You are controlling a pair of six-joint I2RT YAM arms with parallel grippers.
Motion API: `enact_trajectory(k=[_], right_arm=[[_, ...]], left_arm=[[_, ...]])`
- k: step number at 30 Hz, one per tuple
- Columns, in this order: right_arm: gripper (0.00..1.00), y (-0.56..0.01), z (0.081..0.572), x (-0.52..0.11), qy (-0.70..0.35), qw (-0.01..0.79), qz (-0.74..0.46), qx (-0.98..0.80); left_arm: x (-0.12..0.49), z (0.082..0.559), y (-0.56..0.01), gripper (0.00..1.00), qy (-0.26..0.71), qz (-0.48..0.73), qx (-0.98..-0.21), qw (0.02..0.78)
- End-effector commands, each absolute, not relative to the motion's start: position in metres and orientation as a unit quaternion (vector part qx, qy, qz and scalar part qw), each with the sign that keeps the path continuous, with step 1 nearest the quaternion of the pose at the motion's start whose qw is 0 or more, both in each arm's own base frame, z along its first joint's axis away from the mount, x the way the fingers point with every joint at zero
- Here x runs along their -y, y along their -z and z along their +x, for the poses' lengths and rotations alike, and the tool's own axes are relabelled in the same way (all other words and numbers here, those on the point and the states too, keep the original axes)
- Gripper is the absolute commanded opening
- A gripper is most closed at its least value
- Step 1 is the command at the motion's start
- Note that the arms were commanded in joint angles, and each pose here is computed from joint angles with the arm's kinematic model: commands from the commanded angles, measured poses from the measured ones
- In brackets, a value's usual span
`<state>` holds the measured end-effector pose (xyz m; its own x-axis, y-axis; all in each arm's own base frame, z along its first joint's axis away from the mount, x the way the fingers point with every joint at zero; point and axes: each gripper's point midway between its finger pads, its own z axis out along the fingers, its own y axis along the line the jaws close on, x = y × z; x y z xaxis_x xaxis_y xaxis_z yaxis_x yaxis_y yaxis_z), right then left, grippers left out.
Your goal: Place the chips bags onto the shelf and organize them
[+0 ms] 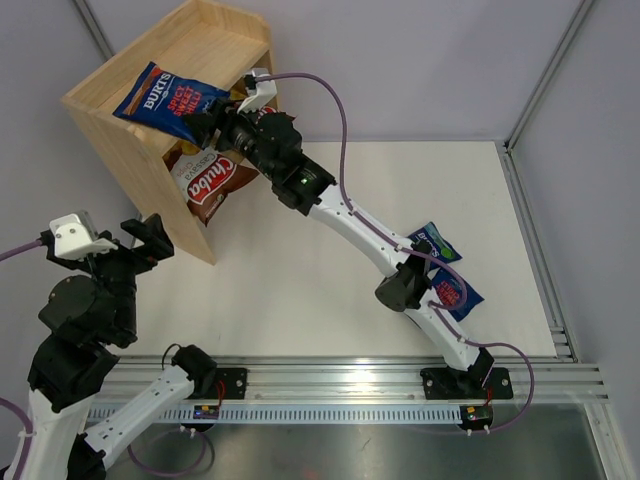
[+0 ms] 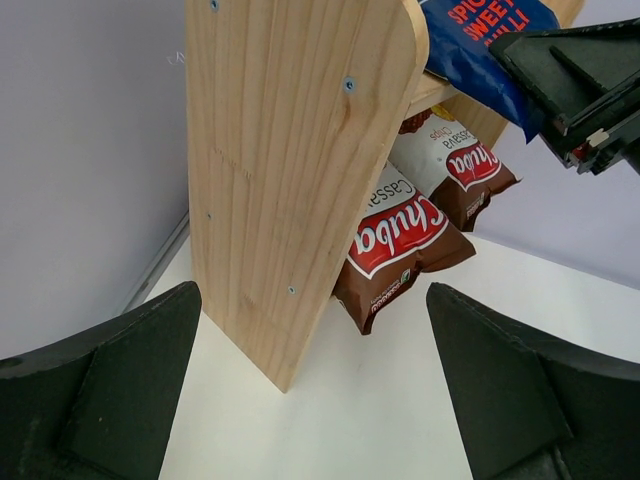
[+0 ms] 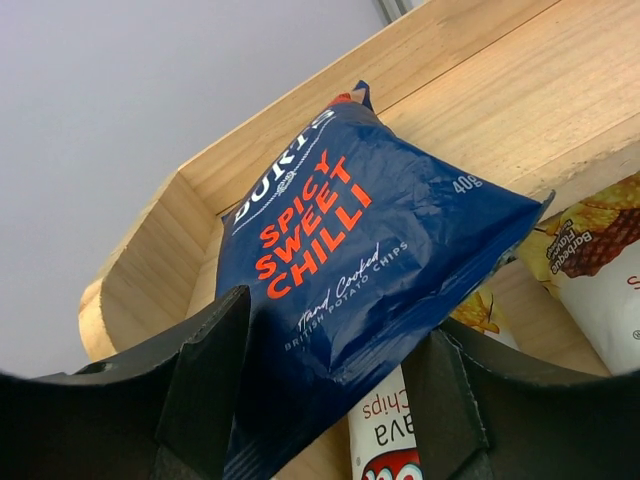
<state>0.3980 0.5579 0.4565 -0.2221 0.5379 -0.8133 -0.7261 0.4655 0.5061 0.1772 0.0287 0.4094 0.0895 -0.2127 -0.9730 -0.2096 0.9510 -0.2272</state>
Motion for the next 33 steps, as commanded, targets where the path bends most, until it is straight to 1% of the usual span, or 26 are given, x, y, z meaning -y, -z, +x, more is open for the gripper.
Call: enact_trajectory(k=[1,4,5,8,11,12,15,16,19,26,33], right_arm=[[0.66,-0.514,0.383,-0.527,-0.511,0.648,-0.068,-0.56],[0.67,-0.515,0.38,-0.525,-0.515,0.642,-0.063,-0.564],[0.7,-0.517,0.378,-0.524,-0.52,0.637,-0.06,-0.565],[0.7,-0.515,0.379,-0.523,-0.522,0.63,-0.051,-0.572],[0.63,-0.511,0.382,-0.519,-0.513,0.628,-0.039,-0.583],[0.56,-0.507,0.383,-0.52,-0.509,0.626,-0.038,-0.589],[0.42,-0.505,0.382,-0.521,-0.512,0.622,-0.039,-0.591],[0.36,-0.505,0.382,-0.521,-0.513,0.621,-0.04,-0.591],[0.28,-0.504,0.379,-0.525,-0.524,0.613,-0.041,-0.591],[0.23,-0.509,0.366,-0.54,-0.557,0.597,-0.013,-0.577],[0.22,-0.502,0.359,-0.558,-0.583,0.58,0.004,-0.568]], left_arm=[[-0.021,0.184,-0.41,0.99,0.007,-0.147,-0.677,0.721],[-0.02,0.185,-0.41,0.99,0.007,-0.144,-0.678,0.72],[-0.019,0.184,-0.409,0.99,0.008,-0.143,-0.678,0.721],[-0.018,0.185,-0.409,0.98,0.009,-0.141,-0.679,0.72],[-0.019,0.185,-0.409,0.98,0.008,-0.141,-0.679,0.72],[-0.019,0.185,-0.408,0.98,0.007,-0.141,-0.68,0.72],[-0.018,0.185,-0.409,0.98,0.009,-0.14,-0.679,0.72],[-0.018,0.185,-0.409,0.98,0.01,-0.139,-0.679,0.721],[-0.017,0.186,-0.408,0.98,0.009,-0.139,-0.68,0.72],[-0.019,0.185,-0.408,0.98,0.008,-0.141,-0.678,0.721],[-0.02,0.184,-0.409,0.98,0.008,-0.143,-0.677,0.722]])
